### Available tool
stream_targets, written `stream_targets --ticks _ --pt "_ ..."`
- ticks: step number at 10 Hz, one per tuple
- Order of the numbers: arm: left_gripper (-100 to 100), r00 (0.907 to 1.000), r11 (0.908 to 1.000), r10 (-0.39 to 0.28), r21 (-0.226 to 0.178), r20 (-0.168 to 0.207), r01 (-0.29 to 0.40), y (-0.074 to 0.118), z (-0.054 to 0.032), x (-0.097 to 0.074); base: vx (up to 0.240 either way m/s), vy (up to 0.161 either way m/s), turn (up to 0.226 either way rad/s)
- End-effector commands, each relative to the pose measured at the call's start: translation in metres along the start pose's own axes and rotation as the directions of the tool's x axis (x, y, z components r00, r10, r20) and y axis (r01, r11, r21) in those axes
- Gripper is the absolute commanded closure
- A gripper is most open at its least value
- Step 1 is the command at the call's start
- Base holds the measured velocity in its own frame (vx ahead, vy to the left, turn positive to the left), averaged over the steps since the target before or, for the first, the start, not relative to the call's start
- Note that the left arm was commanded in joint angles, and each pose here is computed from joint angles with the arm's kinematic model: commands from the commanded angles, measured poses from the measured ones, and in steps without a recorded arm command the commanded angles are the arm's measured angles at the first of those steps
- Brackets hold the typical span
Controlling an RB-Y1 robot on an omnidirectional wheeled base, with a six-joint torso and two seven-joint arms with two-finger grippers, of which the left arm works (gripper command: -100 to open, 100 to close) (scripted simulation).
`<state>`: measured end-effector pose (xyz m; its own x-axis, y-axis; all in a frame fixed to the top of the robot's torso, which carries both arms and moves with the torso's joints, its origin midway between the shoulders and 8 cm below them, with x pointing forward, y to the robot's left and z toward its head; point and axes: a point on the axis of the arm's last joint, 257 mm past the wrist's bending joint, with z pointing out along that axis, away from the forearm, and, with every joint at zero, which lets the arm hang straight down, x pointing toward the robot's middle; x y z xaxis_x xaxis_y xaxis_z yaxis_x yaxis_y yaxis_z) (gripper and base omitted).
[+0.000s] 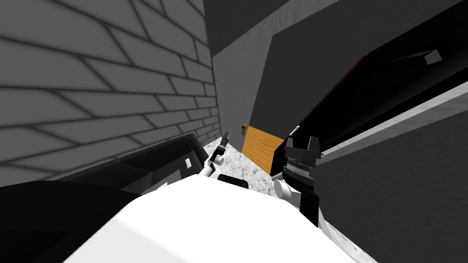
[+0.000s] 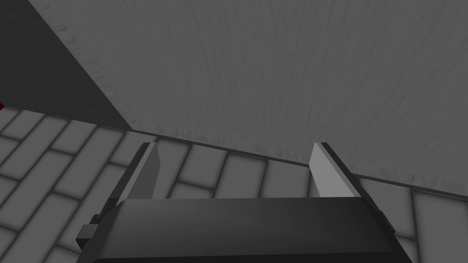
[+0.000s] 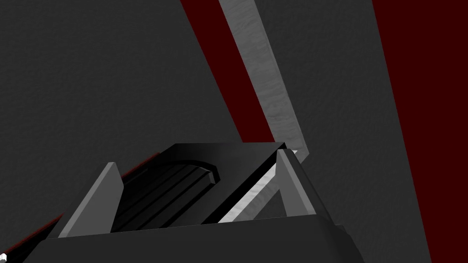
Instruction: Push the door open
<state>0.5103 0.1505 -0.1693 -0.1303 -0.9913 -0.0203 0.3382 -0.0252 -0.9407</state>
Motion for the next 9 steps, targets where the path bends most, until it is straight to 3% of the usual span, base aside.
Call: stream_targets --ticks 1,9 --pt "-100 0.9999 0.9997 -0.005 -0.024 -0.013 0.005 0.013 0.0030 0.007 0.079 0.054 -0.083" --pt "-100 0.9970 0.9916 -0.028 -0.128 -0.072 0.019 0.062 0.0172 0.040 0.089 0.056 -0.071"
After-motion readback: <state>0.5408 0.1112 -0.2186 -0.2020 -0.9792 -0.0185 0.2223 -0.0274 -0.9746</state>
